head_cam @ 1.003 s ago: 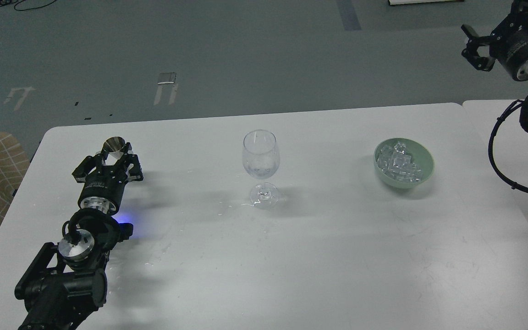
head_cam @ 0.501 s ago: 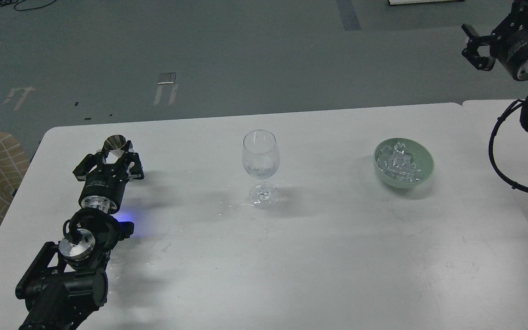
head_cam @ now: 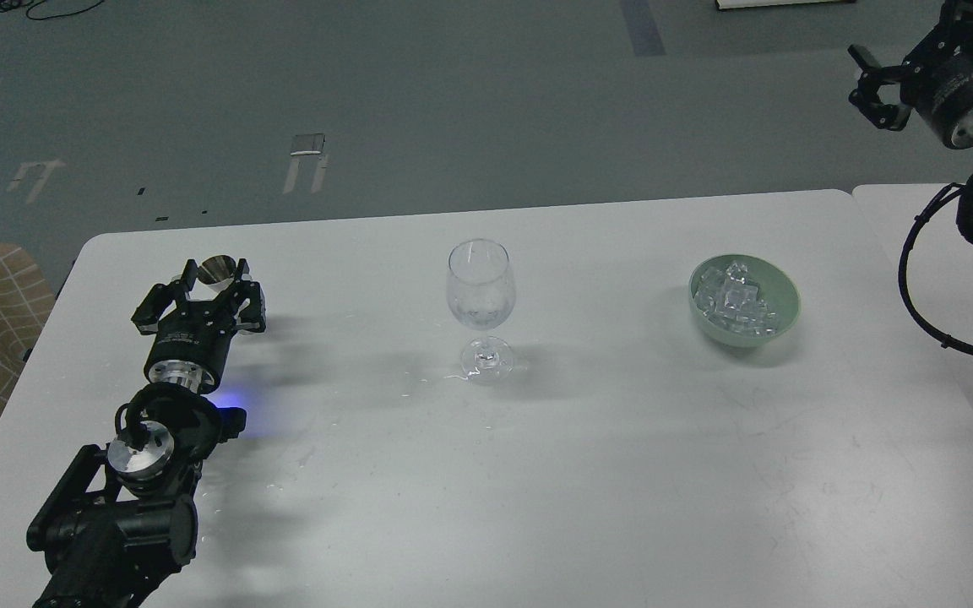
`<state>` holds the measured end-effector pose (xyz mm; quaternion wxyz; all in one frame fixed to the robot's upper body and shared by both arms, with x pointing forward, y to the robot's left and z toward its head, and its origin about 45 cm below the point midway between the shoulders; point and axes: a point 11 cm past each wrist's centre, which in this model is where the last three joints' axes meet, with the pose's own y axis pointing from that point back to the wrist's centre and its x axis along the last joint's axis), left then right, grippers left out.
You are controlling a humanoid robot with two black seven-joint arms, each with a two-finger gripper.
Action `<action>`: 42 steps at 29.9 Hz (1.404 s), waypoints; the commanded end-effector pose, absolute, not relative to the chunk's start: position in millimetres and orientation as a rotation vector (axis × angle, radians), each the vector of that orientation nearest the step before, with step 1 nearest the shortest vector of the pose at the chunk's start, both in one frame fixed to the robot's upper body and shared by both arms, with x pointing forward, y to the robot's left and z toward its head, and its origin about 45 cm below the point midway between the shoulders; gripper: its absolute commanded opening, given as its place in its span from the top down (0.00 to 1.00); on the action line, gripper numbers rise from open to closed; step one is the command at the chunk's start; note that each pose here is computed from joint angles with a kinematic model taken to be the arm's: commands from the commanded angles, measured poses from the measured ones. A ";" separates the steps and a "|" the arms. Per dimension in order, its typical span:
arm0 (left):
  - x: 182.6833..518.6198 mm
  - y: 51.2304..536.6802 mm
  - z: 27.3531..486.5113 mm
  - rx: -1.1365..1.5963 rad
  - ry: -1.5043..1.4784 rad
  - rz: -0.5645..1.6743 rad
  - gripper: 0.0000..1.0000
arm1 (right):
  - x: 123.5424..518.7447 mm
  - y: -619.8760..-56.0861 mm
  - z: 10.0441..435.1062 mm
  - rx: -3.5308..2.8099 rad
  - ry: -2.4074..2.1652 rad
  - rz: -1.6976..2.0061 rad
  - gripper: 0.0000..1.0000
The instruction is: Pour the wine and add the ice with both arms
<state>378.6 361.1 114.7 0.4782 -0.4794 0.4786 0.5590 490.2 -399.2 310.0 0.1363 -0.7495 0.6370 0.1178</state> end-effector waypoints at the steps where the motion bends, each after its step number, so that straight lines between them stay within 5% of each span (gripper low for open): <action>1: 379.5 365.3 119.7 -1.162 1.154 1.358 0.30 | 490.3 -397.9 310.8 -2.169 1.837 0.339 0.00; 13: 385.4 371.3 175.6 -1.143 1.027 1.243 0.03 | 492.3 -396.4 343.1 -2.185 1.785 0.251 0.00; 23: 414.3 417.5 279.2 -0.875 0.672 1.263 0.02 | 502.4 -379.5 385.0 -2.226 1.714 0.143 0.00; 32: 441.3 398.7 289.7 -0.669 0.561 1.240 0.02 | 508.3 -353.0 345.9 -2.691 1.965 -0.223 0.00; 42: 436.4 410.2 289.0 -0.720 0.593 1.196 0.02 | 508.1 -350.3 346.7 -3.202 2.007 -1.168 0.00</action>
